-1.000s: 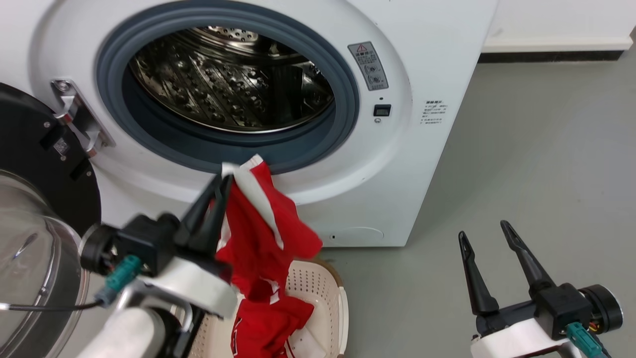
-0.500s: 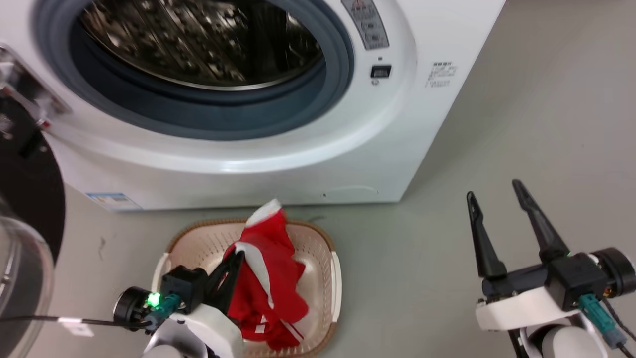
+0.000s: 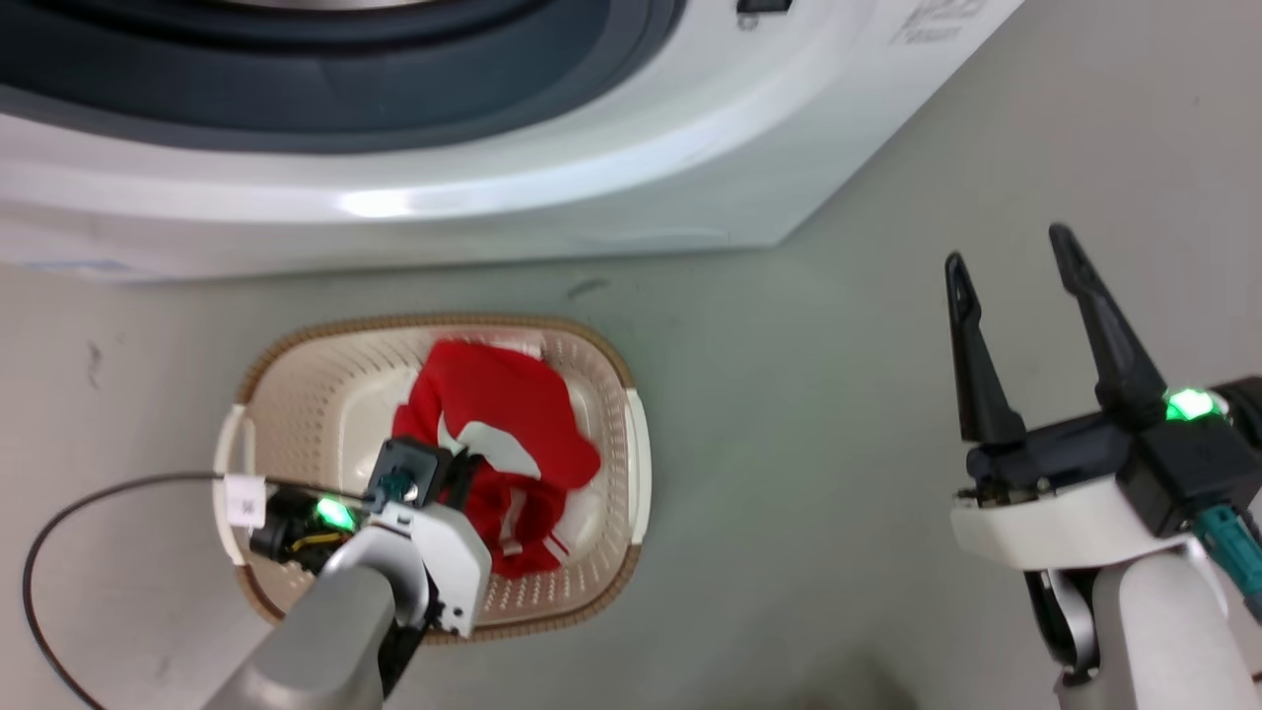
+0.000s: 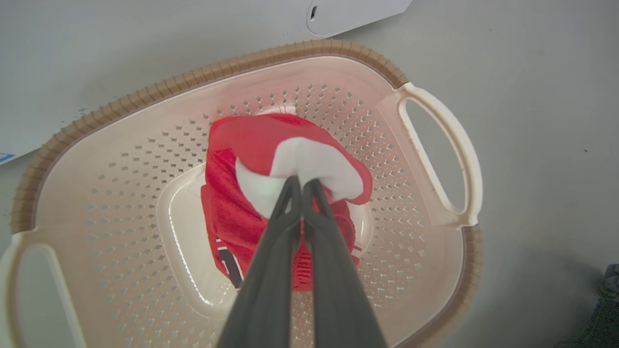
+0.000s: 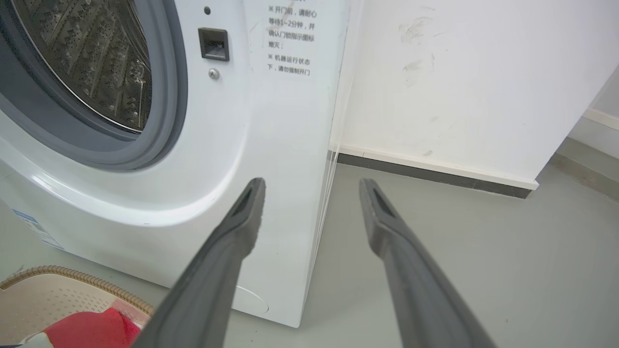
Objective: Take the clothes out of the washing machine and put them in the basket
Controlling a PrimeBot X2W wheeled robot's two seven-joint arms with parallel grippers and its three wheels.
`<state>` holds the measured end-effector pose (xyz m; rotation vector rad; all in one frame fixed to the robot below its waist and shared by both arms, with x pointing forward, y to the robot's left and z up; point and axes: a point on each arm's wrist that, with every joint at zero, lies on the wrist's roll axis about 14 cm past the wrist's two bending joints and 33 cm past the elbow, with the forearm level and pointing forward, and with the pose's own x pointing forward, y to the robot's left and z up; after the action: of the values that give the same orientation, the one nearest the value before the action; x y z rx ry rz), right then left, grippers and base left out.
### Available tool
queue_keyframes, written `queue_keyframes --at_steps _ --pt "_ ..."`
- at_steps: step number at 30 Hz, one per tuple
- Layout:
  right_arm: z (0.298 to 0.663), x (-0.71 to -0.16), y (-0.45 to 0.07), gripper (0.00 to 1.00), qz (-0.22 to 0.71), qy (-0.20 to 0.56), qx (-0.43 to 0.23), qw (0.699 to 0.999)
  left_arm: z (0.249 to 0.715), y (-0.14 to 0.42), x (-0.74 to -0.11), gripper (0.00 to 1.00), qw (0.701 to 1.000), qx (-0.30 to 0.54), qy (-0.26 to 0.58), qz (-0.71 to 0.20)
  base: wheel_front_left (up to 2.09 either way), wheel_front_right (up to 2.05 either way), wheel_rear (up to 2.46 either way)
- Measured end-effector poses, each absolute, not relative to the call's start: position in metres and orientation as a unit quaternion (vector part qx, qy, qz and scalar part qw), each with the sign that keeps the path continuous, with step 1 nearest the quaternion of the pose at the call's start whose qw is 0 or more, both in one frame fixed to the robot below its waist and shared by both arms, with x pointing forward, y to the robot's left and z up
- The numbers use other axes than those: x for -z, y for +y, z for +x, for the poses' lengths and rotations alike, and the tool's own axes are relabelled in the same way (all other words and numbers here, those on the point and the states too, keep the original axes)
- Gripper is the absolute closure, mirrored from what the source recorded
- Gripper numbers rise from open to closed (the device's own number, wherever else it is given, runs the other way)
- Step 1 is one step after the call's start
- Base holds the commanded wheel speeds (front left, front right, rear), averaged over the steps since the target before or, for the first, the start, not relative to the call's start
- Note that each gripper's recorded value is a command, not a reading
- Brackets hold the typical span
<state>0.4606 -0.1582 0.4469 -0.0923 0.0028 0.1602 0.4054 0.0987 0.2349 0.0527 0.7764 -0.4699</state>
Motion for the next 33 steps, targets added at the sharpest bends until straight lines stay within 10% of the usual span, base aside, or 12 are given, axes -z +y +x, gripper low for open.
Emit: queue_keyframes --at_steps 20,21,22,33 --pt "0.487 -0.379 -0.178 0.00 -0.049 0.060 -0.060 0.995 0.368 0.098 -0.121 1.00 0.785 0.274 0.546 0.104 0.00 0.00 0.00" --pt "0.487 -0.380 -0.177 0.00 -0.048 0.059 -0.061 0.995 0.368 0.098 -0.122 0.61 0.786 0.273 0.545 0.104 0.00 0.00 0.00" --pt "0.487 -0.382 -0.177 0.00 -0.048 0.057 -0.061 0.995 0.369 0.097 -0.124 0.00 0.789 0.273 0.541 0.104 0.00 0.00 0.00" --pt "0.476 -0.420 -0.167 0.00 -0.037 0.024 -0.068 0.997 0.378 0.100 -0.172 0.00 0.851 0.202 0.483 0.032 0.00 0.00 0.00"
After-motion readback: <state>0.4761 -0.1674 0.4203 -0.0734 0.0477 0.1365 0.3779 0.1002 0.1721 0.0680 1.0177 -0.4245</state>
